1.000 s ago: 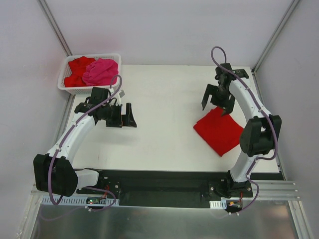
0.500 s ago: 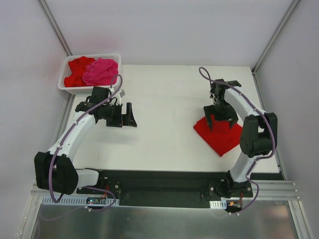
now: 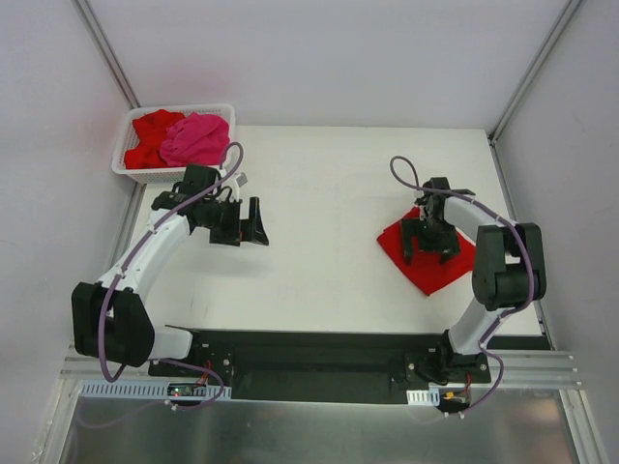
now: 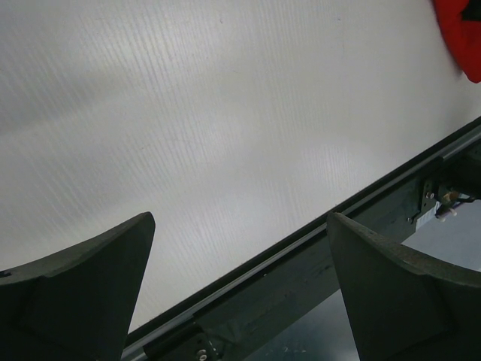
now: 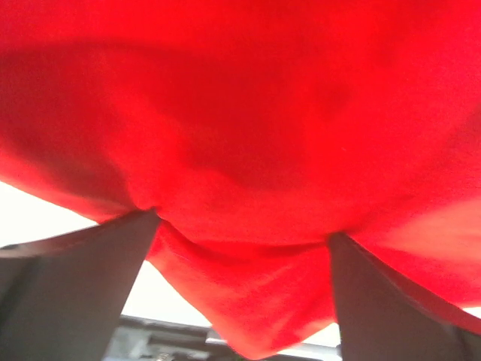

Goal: Fold and stack the t-shirts
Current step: Put the neatly folded tshirt into the corner of the board with the right arm

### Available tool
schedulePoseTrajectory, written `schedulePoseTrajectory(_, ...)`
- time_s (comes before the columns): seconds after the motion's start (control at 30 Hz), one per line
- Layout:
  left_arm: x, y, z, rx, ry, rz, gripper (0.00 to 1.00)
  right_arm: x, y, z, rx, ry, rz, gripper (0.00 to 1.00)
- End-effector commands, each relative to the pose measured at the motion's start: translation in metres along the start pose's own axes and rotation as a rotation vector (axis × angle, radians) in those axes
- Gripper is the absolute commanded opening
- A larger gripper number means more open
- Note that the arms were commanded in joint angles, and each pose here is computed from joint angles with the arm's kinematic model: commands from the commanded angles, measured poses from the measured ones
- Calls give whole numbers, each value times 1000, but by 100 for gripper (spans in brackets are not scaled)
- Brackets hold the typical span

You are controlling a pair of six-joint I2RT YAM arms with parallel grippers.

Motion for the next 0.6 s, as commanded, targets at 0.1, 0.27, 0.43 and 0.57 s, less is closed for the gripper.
schedulePoseTrajectory(0.1,14,-4,-5,-24,37,-5,99,30,-4,13,171,235,-106,100)
schedulePoseTrajectory(0.27,17,-4,-5,-20,46,-6,99,24,-1,9,172,429,-26,100)
schedulePoseTrajectory(0.43,14,-3,-5,-19,45,3,99,16,4,-3,131,532,48,100)
schedulePoseTrajectory(0.57,13,-2,-4,-19,45,6,99,4,9,-14,51,571,127,100)
Point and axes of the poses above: each gripper's point midway between its finger pads, its own y axis out along the fingers, its own z axis along the line the jaws close on, x = y × z, the point moved 9 cm from there along -y, back along the fingers, and after that the axes turned 15 degrees about y, right-handed, at the moved point
